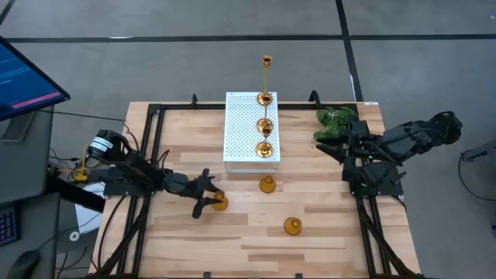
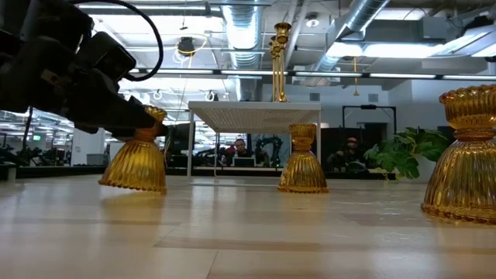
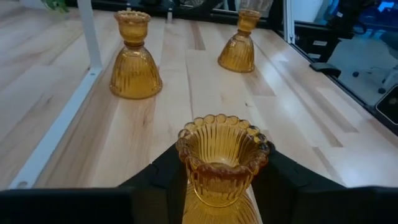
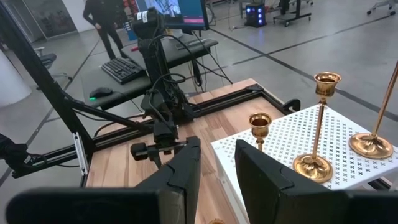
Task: Pick & Place candle stick holders
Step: Put the left orange candle holder on the shelf, then adjust the shelf
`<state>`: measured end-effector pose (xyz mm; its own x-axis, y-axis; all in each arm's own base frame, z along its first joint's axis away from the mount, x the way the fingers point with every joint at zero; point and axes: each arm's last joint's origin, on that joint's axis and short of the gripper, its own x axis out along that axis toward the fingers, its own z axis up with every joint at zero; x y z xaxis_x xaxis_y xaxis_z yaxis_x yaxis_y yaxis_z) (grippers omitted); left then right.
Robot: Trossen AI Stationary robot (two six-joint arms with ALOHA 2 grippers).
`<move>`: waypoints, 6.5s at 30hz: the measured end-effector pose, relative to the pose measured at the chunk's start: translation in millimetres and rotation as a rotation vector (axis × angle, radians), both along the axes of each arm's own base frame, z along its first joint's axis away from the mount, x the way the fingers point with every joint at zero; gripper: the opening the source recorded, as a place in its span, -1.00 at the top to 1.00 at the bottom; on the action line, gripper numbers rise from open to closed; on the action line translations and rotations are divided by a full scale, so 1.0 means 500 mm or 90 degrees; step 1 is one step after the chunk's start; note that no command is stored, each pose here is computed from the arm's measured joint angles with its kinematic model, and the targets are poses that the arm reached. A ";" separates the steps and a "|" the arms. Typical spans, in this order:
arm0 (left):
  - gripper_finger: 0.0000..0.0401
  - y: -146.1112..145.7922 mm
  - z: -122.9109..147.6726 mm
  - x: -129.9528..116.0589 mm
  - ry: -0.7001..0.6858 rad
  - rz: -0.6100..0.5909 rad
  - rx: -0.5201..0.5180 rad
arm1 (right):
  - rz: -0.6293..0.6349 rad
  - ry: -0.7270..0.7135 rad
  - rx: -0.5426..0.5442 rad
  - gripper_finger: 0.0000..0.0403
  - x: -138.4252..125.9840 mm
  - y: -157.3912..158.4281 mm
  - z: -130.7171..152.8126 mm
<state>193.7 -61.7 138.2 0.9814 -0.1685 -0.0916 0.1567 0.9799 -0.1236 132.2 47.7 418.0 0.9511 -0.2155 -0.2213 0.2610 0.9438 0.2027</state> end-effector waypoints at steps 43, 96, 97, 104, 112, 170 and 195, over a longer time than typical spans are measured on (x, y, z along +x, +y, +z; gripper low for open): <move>0.25 0.191 0.415 0.027 -0.160 0.529 0.106 | 0.014 0.028 -0.076 0.55 -0.001 -0.001 -0.004; 0.25 0.568 0.321 0.149 -0.002 0.358 0.173 | -0.128 -0.080 -0.036 0.55 -0.250 -0.134 -0.113; 0.25 0.568 0.321 0.149 -0.001 0.358 0.178 | -0.128 -0.080 -0.036 0.55 -0.250 -0.134 -0.113; 0.24 0.569 0.321 0.148 -0.001 0.358 0.181 | -0.128 -0.080 -0.037 0.55 -0.250 -0.134 -0.114; -0.01 0.568 0.321 0.148 -0.001 0.356 0.187 | -0.128 -0.080 -0.037 0.55 -0.250 -0.134 -0.113; -0.59 -0.040 0.334 0.033 0.327 0.043 0.041 | -0.095 -0.073 -0.030 0.55 -0.249 -0.131 -0.116; -0.59 -0.011 0.066 0.113 0.109 0.118 0.020 | -0.077 -0.070 -0.032 0.55 -0.248 -0.129 -0.117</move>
